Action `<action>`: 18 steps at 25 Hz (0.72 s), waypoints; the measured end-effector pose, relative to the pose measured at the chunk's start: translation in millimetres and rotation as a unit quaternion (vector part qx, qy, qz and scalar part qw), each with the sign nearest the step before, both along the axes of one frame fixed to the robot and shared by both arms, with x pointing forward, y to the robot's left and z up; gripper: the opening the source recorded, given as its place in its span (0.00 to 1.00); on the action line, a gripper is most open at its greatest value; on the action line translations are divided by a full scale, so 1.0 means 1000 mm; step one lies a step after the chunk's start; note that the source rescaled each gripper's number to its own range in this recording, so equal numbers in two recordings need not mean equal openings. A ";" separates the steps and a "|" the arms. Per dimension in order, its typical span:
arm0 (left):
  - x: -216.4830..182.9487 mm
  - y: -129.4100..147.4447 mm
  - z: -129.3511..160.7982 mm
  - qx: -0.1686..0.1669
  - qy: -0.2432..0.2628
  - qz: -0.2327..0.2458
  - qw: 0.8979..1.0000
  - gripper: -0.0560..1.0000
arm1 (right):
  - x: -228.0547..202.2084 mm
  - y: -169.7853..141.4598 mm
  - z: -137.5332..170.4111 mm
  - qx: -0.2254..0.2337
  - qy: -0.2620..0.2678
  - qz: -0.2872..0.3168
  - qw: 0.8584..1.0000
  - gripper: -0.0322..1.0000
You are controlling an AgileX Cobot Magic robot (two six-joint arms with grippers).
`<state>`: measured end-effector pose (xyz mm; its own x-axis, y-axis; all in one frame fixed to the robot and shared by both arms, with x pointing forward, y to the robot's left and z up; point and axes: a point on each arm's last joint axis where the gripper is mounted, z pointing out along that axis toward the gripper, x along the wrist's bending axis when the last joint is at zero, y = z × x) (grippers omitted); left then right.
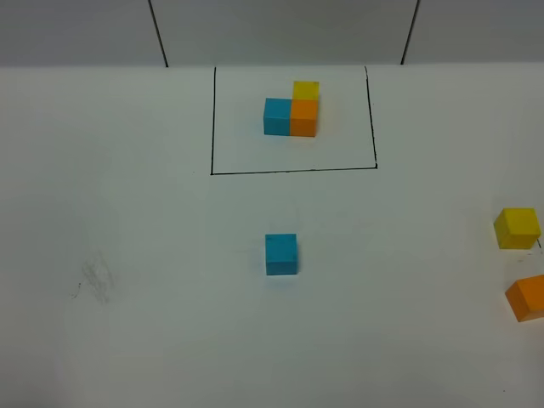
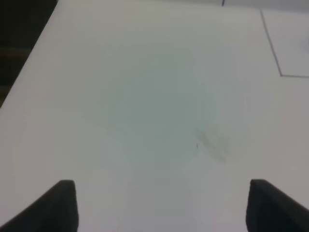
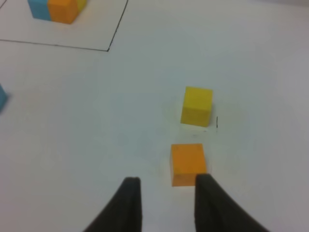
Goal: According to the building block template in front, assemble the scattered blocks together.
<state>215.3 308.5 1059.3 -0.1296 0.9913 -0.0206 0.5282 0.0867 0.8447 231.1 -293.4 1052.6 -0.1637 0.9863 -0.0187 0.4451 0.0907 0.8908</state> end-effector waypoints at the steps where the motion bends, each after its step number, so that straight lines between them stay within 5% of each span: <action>1: 0.002 0.000 -0.005 -0.002 0.009 0.001 1.000 0.62 | 0.000 0.000 0.000 0.000 0.000 0.000 1.000 0.03; 18: 0.010 -0.001 -0.015 -0.014 0.011 0.008 1.000 0.62 | 0.000 0.000 0.000 0.000 0.000 0.000 1.000 0.03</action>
